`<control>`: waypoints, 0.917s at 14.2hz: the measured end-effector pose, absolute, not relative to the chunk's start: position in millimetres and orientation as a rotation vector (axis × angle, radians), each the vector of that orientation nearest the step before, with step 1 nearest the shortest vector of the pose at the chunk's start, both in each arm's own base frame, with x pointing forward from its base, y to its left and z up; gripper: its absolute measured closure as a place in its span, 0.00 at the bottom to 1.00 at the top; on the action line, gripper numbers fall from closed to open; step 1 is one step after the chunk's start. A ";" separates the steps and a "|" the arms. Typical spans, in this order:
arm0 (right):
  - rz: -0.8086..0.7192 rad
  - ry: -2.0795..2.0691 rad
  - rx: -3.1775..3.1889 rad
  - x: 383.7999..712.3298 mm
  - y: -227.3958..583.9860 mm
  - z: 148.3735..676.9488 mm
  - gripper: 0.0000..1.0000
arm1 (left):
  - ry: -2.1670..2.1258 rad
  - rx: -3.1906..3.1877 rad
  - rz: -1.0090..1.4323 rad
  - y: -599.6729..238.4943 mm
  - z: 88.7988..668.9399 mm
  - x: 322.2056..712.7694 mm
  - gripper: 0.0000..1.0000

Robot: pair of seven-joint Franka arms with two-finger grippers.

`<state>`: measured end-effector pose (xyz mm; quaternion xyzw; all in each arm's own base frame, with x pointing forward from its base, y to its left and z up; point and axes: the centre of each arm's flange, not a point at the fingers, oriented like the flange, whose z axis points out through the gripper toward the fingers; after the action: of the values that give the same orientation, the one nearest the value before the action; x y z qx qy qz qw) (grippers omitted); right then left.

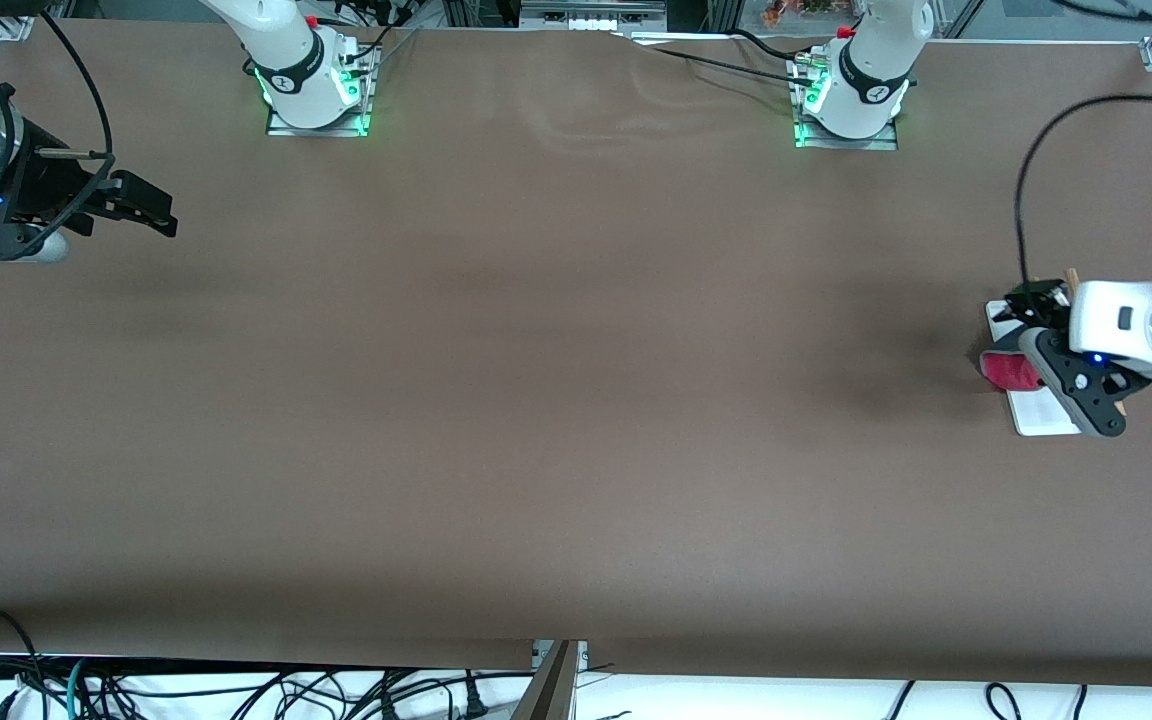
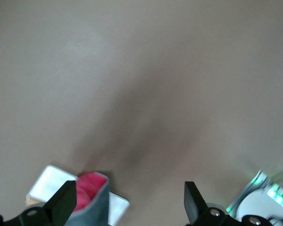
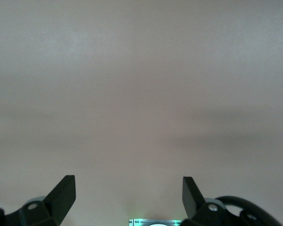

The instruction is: Pass towel and hang on rack

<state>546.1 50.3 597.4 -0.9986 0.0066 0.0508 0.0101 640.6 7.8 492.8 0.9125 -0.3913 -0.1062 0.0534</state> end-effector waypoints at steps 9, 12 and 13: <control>0.158 0.016 -3.118 545.9 51.8 597.5 0.00 | -0.007 3.174 -0.041 -62.9 572.8 552.7 0.00; 0.159 0.016 -3.118 545.9 51.9 597.5 0.00 | -0.026 3.176 -0.015 -51.0 582.6 534.5 0.00; 0.159 0.016 -3.118 545.9 52.0 597.4 0.00 | -0.041 3.176 -0.011 -49.2 583.9 532.7 0.00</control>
<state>545.9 52.0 597.4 -0.9986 0.0050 0.0508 0.0100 532.7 -49.2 583.9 0.9998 -0.0129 -0.0034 -0.0175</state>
